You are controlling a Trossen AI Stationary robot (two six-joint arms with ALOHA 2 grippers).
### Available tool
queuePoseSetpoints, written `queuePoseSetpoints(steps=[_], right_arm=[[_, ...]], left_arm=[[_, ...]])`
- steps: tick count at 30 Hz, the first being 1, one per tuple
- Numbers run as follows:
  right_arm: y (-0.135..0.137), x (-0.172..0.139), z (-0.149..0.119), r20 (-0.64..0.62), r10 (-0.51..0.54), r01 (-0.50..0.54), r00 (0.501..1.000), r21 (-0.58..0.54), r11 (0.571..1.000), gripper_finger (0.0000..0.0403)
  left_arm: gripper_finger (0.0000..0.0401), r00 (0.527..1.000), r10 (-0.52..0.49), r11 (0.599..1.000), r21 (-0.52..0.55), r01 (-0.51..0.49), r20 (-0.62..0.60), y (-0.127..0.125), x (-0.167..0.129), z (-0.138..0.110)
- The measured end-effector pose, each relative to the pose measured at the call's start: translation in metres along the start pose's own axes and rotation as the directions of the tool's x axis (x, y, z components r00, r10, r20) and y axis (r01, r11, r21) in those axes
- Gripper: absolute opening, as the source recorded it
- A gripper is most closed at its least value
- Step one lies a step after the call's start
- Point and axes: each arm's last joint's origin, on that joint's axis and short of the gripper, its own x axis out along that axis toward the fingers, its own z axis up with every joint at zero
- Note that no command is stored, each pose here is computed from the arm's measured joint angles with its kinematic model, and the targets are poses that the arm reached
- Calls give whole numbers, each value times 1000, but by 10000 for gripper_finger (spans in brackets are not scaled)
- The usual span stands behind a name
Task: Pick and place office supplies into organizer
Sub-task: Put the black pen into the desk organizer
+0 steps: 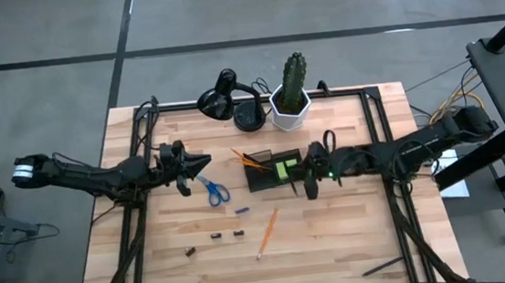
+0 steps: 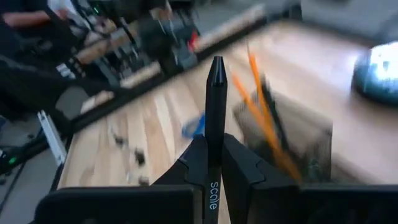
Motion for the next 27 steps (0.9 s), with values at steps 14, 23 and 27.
queuePoseSetpoints(steps=[14,23,27], right_arm=[[-35,40,31,308,35,-1,951,-109,994,15],[-55,85,29,278,3,41,961,-153,987,15],[-60,99,27,255,-13,57,967,-163,985,15]], left_arm=[[24,1000,0,1000,0,0,0,0,0,0],[24,1000,0,1000,0,0,0,0,0,0],[24,1000,-1,1000,-2,1,1,0,0,0]])
